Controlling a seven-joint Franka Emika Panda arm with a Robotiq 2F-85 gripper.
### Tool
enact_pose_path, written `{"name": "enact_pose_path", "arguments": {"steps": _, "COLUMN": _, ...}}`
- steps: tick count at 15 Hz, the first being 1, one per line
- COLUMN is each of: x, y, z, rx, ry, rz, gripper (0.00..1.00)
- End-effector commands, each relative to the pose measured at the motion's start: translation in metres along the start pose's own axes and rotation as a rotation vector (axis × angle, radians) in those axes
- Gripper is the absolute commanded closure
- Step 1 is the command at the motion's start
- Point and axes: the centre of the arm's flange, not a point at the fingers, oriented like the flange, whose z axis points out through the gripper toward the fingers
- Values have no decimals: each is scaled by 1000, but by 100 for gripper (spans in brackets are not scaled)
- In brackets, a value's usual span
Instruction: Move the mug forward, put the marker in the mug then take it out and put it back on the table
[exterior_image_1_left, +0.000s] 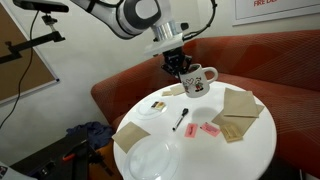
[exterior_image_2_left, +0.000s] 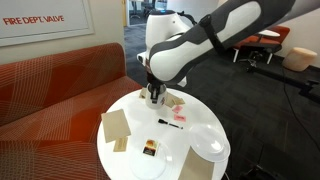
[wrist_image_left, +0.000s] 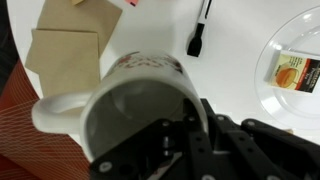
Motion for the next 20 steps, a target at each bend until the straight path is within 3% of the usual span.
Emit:
{"name": "enact_pose_path", "arguments": {"steps": 1, "x": 19, "y": 12, "z": 0, "rx": -12, "ry": -20, "rz": -36, "gripper": 98}}
{"name": "enact_pose_path", "arguments": {"steps": 20, "x": 22, "y": 19, "z": 46, "rx": 22, "ry": -40, "rz": -46, "gripper": 98}}
